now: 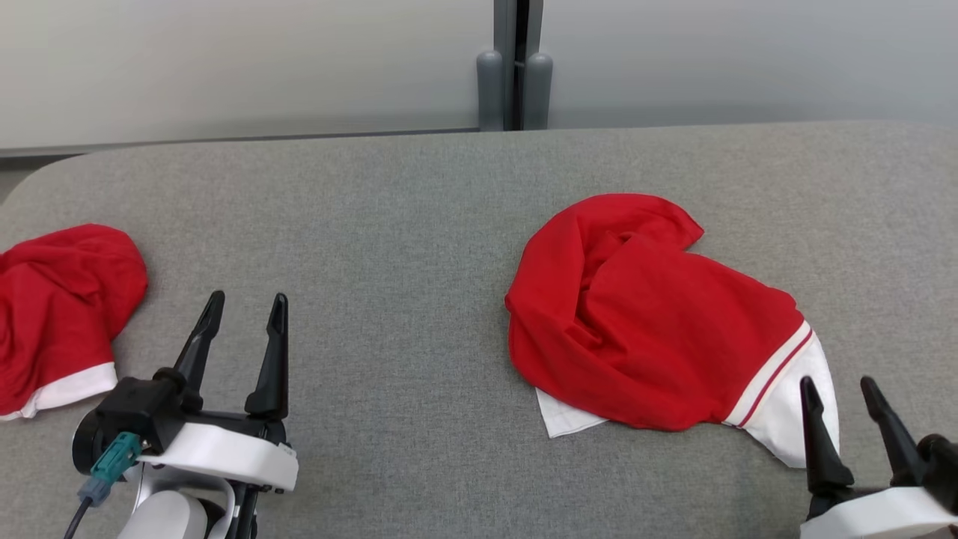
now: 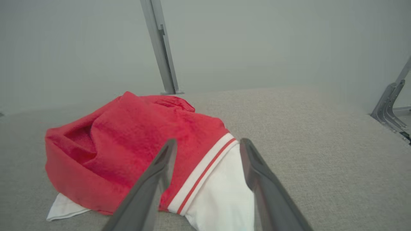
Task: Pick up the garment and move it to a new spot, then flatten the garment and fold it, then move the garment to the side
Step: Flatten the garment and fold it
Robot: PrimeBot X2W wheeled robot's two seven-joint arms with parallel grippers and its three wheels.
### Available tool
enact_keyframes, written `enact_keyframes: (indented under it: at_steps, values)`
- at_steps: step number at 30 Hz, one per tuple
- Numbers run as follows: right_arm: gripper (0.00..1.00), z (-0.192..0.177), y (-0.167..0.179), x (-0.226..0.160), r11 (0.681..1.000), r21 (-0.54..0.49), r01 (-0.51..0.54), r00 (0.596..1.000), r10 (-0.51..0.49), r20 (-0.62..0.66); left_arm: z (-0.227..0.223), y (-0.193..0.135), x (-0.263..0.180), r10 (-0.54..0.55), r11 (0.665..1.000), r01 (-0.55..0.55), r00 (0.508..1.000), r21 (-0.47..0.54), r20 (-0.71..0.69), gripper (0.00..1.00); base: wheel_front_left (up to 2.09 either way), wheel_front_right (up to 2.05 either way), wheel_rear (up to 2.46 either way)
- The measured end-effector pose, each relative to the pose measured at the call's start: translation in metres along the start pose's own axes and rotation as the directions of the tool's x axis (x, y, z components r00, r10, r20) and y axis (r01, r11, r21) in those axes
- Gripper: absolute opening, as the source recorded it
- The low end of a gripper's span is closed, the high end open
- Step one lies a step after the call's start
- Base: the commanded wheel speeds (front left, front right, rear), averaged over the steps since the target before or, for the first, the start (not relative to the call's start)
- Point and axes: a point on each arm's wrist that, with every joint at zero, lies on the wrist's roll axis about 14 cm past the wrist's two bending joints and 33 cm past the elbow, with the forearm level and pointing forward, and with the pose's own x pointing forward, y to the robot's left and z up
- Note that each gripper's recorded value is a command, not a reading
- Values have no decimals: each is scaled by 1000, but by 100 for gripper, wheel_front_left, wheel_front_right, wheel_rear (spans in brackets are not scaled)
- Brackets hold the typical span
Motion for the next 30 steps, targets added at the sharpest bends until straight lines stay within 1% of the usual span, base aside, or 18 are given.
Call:
enact_keyframes:
  at_steps: [5, 7, 10, 19, 26, 28, 30]
  values:
    - [100, 43, 12, -4, 998, -39, -40, 993, 44, 112, 5, 2, -10, 8, 1000, -8, 1000, 5, 3, 100, 0, 0, 0]
    - [100, 54, 16, -7, 997, -52, -54, 988, 61, 140, 5, 2, -15, 8, 1000, -8, 1000, 6, 1, 100, 0, 0, 0]
    - [100, 62, 23, -11, 995, -59, -75, 985, 84, 152, 6, 1, -23, 9, 1000, -9, 1000, 8, -5, 100, 0, 0, 0]
    - [100, 66, 32, -14, 993, -57, -100, 983, 107, 150, 2, 0, -34, 14, 1000, -14, 1000, 1, -24, 100, 0, 0, 0]
    - [100, 66, 33, -12, 993, -55, -101, 983, 108, 150, 1, 0, -35, 14, 1000, -14, 999, -2, -34, 100, 0, 0, 0]
    - [100, 65, 33, -11, 993, -54, -102, 983, 109, 146, -1, -3, -33, 5, 1000, -5, 999, -2, -43, 100, 0, 0, 0]
    - [100, 64, 33, -9, 993, -53, -103, 984, 110, 141, -1, -13, -26, -29, 1000, 28, 998, -12, -51, 100, 0, 0, 0]
